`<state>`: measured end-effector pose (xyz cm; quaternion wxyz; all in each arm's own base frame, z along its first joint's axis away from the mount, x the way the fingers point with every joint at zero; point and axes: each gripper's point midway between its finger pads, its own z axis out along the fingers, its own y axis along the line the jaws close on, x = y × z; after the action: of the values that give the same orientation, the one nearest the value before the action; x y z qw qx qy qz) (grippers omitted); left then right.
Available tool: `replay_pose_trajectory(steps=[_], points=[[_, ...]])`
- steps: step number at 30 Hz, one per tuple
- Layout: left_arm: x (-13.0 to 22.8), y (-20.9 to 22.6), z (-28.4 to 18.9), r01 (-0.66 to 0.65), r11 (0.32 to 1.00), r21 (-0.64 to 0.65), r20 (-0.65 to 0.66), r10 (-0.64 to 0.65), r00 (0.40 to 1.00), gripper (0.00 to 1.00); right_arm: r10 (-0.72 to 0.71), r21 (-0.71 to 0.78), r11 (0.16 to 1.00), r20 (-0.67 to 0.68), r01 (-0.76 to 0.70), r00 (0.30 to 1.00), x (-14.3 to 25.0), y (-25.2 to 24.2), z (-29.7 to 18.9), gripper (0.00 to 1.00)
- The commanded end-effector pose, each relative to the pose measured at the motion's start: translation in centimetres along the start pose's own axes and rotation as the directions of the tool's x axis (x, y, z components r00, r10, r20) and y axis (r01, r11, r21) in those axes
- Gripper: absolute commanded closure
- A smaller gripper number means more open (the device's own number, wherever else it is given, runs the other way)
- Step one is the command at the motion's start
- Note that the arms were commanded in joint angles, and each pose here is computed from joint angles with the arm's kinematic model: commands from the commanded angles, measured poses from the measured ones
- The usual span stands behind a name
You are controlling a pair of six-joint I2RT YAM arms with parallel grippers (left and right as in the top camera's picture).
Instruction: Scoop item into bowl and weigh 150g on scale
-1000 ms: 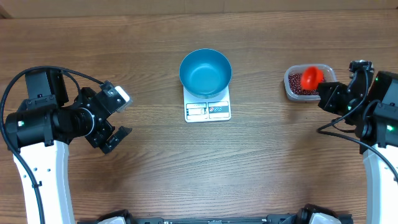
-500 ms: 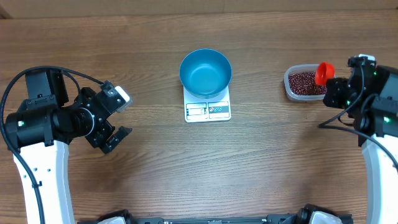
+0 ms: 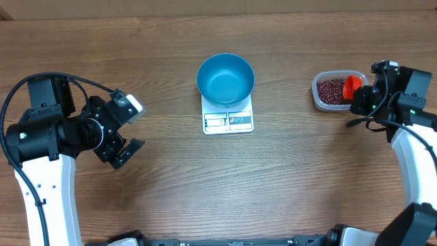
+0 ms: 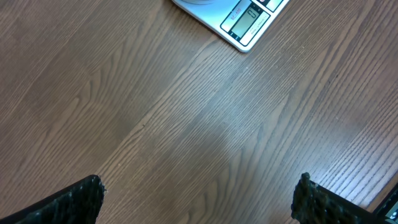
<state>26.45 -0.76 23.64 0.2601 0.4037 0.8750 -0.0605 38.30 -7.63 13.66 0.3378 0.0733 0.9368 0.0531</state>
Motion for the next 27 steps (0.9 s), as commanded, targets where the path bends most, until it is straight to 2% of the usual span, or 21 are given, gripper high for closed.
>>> replay_pose_trajectory(steps=[1,27], points=[[0.12,0.14,-0.02,-0.035,0.999,-0.006,-0.009,0.035,0.999,0.0,-0.005,0.015,1.0,-0.002,0.005,1.0,-0.34,-0.58,0.44,0.96],[0.11,0.15,-0.02,-0.035,0.999,-0.006,-0.008,0.035,0.999,0.0,0.02,0.012,1.0,-0.038,-0.019,0.999,0.52,-0.57,0.72,0.96]])
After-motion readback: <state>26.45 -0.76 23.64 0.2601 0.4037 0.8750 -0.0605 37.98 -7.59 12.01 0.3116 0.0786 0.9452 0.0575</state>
